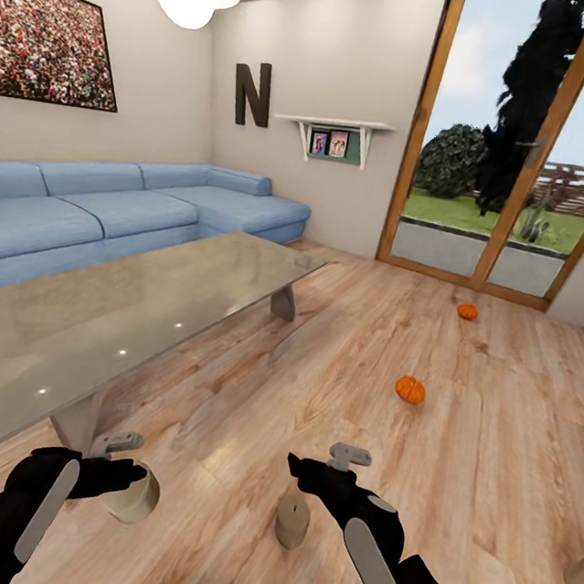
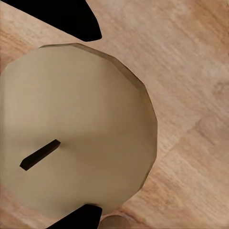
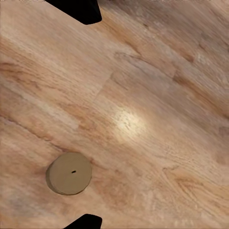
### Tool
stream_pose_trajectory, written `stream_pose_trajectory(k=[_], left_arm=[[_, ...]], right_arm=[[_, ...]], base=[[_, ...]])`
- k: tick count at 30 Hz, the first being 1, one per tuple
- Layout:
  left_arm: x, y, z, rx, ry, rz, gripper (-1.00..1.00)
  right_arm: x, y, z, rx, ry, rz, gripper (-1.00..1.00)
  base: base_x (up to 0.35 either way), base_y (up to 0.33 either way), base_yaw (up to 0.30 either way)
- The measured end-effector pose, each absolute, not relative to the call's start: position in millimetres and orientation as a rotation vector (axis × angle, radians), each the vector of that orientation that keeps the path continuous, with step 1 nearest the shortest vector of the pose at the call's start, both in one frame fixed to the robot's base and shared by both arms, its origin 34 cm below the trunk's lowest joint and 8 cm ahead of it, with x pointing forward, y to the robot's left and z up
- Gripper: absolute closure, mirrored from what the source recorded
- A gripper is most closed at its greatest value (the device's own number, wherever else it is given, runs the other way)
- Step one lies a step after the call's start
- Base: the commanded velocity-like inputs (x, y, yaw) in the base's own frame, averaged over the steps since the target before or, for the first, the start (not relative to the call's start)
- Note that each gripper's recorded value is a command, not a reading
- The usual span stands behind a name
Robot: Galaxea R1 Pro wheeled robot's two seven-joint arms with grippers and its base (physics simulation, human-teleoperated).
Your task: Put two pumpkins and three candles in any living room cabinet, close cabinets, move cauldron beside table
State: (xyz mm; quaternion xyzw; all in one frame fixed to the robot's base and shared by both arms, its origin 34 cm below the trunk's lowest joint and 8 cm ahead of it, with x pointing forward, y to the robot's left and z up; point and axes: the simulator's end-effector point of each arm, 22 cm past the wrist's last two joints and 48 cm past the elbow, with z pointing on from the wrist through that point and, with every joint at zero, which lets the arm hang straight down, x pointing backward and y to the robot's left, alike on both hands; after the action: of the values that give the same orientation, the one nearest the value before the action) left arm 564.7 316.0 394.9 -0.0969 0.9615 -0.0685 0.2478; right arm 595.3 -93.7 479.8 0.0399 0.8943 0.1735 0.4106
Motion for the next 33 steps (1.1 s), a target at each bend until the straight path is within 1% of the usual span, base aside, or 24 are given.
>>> stream_pose_trajectory(k=[6, 14, 16, 20, 28, 33], left_arm=[[564.6, 316.0, 394.9, -0.264, 2.621, -0.186, 1.00], [564.2, 316.9, 393.8, -0.263, 2.624, -0.181, 1.00], [564.4, 316.8, 393.6, -0.263, 2.624, -0.181, 1.00], [564.0, 316.9, 392.9, -0.262, 2.626, -0.180, 1.00], [564.3, 317.0, 394.2, -0.262, 2.623, -0.180, 1.00], [564.6, 315.6, 394.8, -0.265, 2.621, -0.189, 1.00]], right_arm=[[595.1, -94.6, 477.8, 0.099, 2.255, 0.428, -1.00], [594.5, -94.7, 474.9, 0.098, 2.261, 0.425, -1.00], [594.5, -94.8, 474.4, 0.098, 2.262, 0.425, -1.00], [594.4, -95.2, 473.9, 0.098, 2.263, 0.423, -1.00], [595.7, -94.8, 476.8, 0.105, 2.251, 0.427, -1.00], [595.8, -94.9, 477.0, 0.109, 2.250, 0.428, -1.00]], base=[[0.084, 0.000, 0.048], [0.106, -0.024, 0.244], [0.132, -0.113, 0.220], [0.128, -0.154, 0.067], [0.115, -0.255, 0.190], [0.178, -0.076, 0.039]])
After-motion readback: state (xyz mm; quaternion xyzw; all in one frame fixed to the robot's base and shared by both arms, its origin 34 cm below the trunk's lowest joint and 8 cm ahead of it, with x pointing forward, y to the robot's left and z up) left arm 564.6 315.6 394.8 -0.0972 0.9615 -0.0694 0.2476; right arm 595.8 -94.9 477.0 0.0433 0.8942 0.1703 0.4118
